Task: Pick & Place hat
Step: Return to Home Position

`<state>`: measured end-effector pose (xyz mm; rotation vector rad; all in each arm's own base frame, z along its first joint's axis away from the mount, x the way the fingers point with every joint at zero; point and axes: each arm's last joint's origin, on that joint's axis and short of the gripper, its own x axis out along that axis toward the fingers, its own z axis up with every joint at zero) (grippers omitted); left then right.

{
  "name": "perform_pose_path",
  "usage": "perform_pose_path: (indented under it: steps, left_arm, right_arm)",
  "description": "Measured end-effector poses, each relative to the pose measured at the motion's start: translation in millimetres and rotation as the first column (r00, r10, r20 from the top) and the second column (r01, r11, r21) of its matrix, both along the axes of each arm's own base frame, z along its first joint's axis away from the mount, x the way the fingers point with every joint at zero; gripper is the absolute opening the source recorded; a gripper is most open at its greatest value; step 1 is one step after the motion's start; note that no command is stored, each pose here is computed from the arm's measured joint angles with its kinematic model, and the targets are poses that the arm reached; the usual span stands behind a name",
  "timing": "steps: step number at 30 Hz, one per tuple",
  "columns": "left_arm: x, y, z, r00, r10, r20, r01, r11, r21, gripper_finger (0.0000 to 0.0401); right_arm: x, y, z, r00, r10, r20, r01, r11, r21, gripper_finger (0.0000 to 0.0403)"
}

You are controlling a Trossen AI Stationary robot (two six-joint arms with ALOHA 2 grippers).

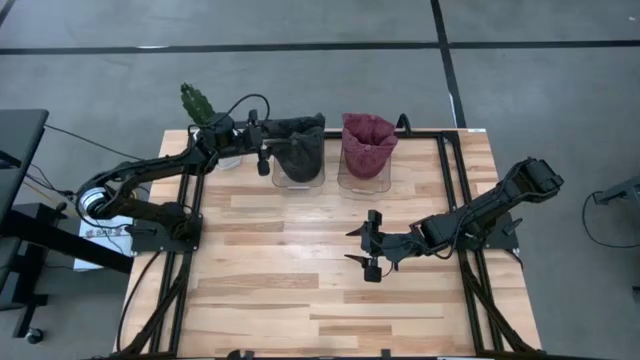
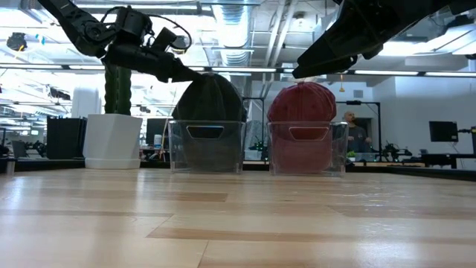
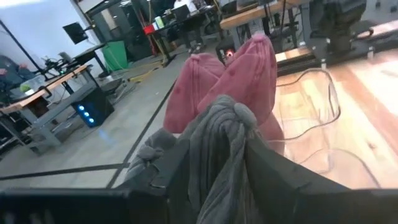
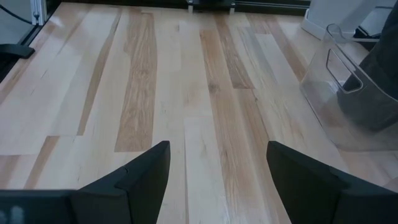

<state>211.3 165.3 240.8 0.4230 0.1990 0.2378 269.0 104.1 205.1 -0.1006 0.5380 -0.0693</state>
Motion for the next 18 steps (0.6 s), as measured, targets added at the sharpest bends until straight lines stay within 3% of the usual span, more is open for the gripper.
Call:
perform_pose_path:
  steps: [10, 18]
  left_arm:
    - [-16.3, -14.9, 34.7, 0.988, 0.011, 0.153, -0.005, 0.999, -0.041, 0.0159]
    - [-31.9, -40.3, 62.4, 0.952, -0.005, 0.307, 0.068, 0.978, -0.196, 0.0159]
  right_arm:
    - [-2.2, -0.8, -3.4, 0.999, 0.005, -0.042, -0.005, 1.0, -0.014, 0.026]
    - [-2.0, -1.2, -3.5, 0.999, -0.03, -0.037, 0.031, 0.999, 0.044, 0.026]
